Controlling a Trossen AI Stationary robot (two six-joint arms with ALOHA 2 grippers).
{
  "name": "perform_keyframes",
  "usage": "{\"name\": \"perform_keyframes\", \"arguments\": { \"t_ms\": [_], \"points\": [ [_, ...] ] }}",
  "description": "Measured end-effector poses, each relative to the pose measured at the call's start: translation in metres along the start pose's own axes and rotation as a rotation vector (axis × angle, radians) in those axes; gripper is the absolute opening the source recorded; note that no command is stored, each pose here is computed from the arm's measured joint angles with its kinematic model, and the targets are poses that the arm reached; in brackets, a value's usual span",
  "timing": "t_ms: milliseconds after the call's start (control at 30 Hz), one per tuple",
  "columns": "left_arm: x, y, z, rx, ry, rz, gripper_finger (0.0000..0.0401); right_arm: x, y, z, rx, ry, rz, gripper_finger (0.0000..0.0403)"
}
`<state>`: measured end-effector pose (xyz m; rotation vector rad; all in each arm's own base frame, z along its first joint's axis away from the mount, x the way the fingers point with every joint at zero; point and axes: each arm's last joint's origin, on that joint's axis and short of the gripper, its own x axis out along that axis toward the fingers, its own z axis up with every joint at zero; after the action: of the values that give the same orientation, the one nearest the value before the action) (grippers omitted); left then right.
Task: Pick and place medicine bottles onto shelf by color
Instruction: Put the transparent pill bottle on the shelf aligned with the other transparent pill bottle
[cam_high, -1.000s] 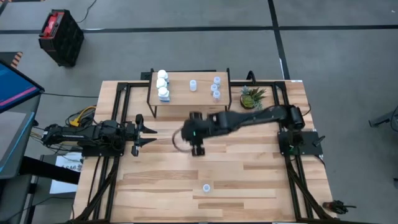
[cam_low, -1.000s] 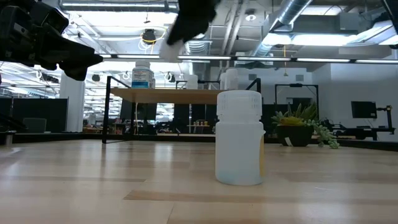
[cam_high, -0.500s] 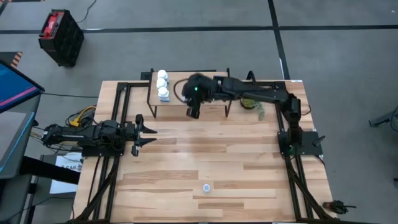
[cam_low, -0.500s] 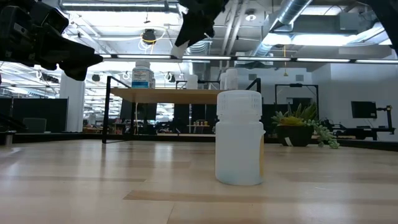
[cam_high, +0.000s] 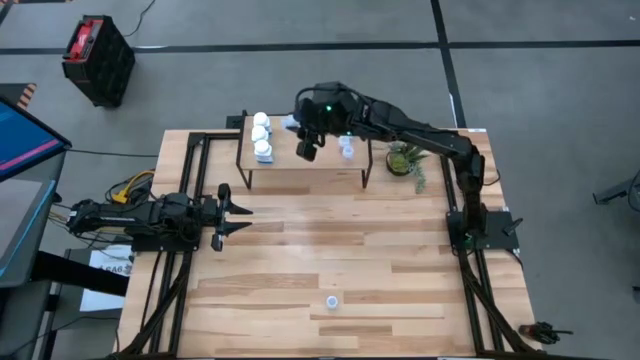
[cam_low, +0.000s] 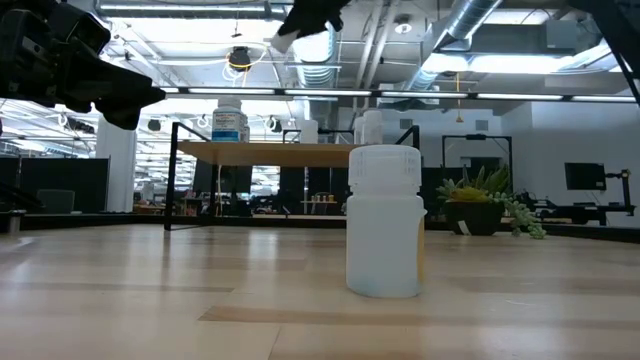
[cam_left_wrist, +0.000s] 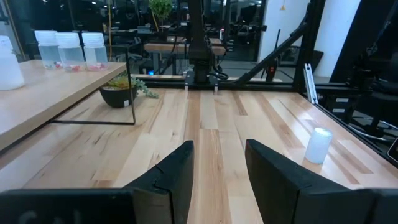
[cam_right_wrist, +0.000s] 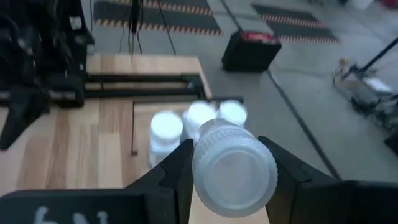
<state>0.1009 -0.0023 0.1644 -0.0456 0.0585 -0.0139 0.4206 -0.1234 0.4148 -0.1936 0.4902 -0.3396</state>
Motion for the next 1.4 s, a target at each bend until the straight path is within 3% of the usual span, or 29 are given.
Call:
{"name": "perform_keyframes", "arguments": {
  "t_ms": [267,533,700,1133,1400],
  "points": [
    [0.000,0.000,0.000,0.000,0.000,0.000,0.0132,0.002,0.006,0.009,0.001,-0.081,-0.003,0.0150],
    [0.000,0.000,0.000,0.000,0.000,0.000,0.0132,0.037,0.005,0.000,0.011,-0.126,-0.032,0.0150],
    [0.000,0.000,0.000,0.000,0.000,0.000,0.0132,0.054,0.004,-0.022,0.011,0.029,-0.015,0.0152],
    [0.000,0.000,0.000,0.000,0.000,0.000,0.0132,0.045,0.010,-0.057,0.116,0.403,0.042,0.0154],
    [0.000,0.000,0.000,-0.001,0.000,0.000,0.0132,0.042,0.011,-0.064,0.198,0.479,0.063,0.0151]
  ]
}}
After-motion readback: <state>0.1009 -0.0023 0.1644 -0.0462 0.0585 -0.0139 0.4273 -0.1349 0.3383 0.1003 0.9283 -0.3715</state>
